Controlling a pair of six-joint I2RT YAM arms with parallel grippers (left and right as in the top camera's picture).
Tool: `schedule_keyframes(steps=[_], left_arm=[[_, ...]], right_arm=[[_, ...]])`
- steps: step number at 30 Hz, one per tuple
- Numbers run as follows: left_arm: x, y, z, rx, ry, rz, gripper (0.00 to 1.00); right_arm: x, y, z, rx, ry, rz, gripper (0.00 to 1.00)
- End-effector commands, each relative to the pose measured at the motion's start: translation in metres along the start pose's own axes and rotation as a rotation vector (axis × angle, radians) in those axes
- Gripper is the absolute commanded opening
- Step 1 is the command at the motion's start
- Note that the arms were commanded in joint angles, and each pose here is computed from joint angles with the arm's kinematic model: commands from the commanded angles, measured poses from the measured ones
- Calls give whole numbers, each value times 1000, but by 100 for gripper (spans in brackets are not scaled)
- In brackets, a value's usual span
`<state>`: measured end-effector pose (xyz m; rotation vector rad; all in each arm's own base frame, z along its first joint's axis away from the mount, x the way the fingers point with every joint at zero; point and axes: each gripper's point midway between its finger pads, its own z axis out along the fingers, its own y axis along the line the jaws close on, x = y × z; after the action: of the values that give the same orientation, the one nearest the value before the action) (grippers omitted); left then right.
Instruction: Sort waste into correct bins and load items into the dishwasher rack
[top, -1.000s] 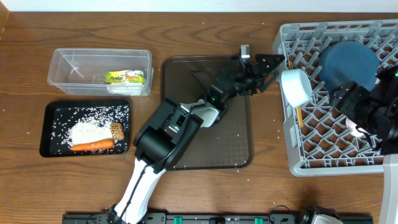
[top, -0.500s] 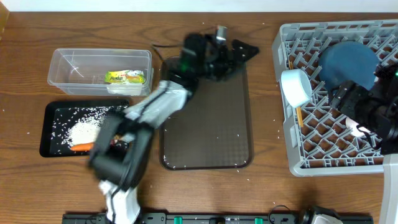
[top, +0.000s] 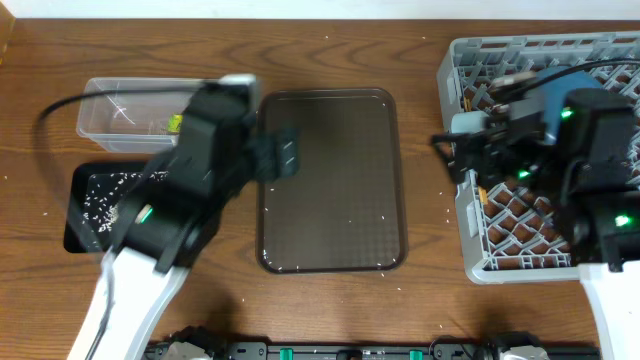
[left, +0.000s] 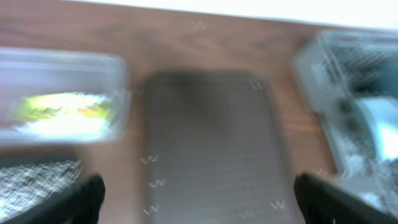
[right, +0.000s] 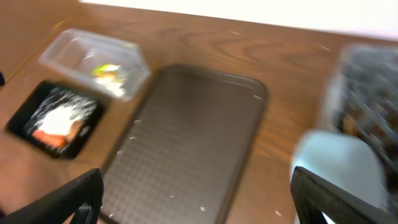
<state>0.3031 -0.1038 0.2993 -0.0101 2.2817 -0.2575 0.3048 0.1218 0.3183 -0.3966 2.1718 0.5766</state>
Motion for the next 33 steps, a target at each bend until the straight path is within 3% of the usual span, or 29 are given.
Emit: schedule_keyframes(steps=[1, 9, 25, 33], left_arm=[[-7, 51, -41, -250, -102, 60, 98], [15, 69, -88, -273, -120, 57, 98], [16, 70, -91, -271, -123, 56, 98], [16, 70, -91, -271, -123, 56, 98]], right_arm=[[-6, 31, -3, -59, -32, -106, 99], [6, 57, 2, -127, 15, -139, 99], [16, 54, -4, -117, 48, -115, 99], [17, 57, -70, -16, -83, -424, 99]])
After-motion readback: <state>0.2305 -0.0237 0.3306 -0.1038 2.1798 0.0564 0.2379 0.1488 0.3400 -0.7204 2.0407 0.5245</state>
